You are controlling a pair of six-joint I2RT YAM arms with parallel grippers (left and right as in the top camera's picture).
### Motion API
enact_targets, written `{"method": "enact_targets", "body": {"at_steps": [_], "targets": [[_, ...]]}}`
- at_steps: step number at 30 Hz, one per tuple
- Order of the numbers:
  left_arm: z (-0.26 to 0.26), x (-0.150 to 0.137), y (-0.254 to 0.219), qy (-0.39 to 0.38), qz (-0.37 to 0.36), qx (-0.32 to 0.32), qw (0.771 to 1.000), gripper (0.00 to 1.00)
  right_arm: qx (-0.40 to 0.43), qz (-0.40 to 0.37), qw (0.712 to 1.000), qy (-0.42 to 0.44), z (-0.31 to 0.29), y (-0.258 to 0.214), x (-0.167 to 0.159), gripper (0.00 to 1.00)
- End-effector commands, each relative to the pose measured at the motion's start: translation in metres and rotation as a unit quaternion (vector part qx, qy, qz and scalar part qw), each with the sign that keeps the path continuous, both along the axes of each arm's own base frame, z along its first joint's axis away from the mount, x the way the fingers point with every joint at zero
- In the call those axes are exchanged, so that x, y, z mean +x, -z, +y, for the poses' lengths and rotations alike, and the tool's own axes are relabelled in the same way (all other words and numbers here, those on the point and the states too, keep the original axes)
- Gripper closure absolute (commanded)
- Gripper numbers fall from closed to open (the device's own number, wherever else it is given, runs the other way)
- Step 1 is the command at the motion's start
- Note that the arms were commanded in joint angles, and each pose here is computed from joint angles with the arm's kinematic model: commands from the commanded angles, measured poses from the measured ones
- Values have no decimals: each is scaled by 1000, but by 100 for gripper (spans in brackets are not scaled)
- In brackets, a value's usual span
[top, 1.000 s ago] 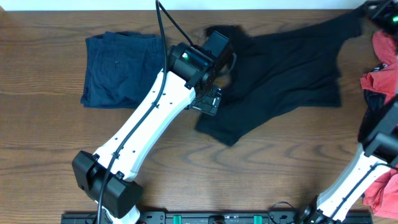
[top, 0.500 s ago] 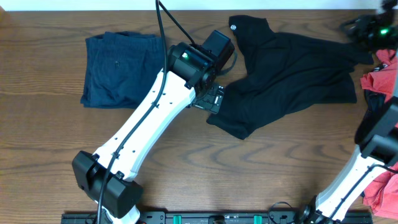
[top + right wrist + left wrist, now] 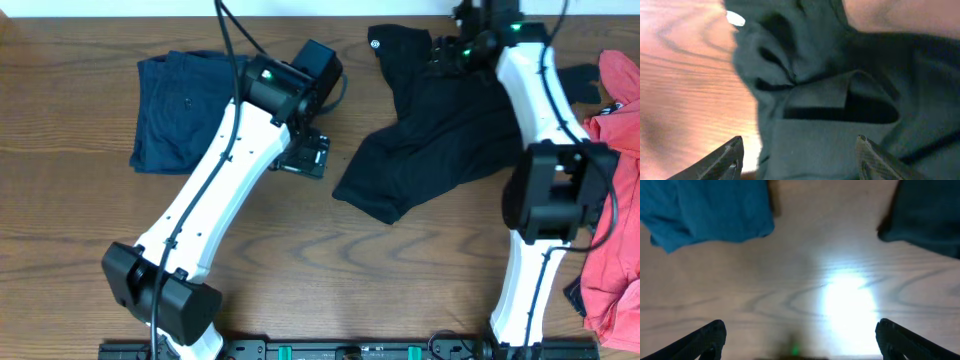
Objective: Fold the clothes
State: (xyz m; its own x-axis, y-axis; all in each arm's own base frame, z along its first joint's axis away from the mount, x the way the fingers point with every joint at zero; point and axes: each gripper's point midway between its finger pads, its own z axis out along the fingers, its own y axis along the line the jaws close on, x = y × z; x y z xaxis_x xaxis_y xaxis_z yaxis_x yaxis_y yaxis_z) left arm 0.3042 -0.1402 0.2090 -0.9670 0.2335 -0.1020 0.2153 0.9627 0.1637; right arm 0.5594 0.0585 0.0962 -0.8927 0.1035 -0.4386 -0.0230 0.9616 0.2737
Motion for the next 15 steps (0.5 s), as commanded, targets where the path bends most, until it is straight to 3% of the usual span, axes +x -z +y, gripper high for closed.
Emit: {"method": "enact_targets", "body": {"at_steps": [1,7,11,15], "targets": [[10,-3,-14,7,-13,0,1000,3,-34,43,997,56,-30,47,-2,29],[10,1,-14,14,-16,-1,1000,3,-22,46,996,69,-50,54,0,27],[7,6,-15,14,-28,-8,999,3,31,52,997,57,-47,57,-1,27],[5,8,-15,14,-32,-10,999,3,86,63,994,30,-25,72,-1,37]]}}
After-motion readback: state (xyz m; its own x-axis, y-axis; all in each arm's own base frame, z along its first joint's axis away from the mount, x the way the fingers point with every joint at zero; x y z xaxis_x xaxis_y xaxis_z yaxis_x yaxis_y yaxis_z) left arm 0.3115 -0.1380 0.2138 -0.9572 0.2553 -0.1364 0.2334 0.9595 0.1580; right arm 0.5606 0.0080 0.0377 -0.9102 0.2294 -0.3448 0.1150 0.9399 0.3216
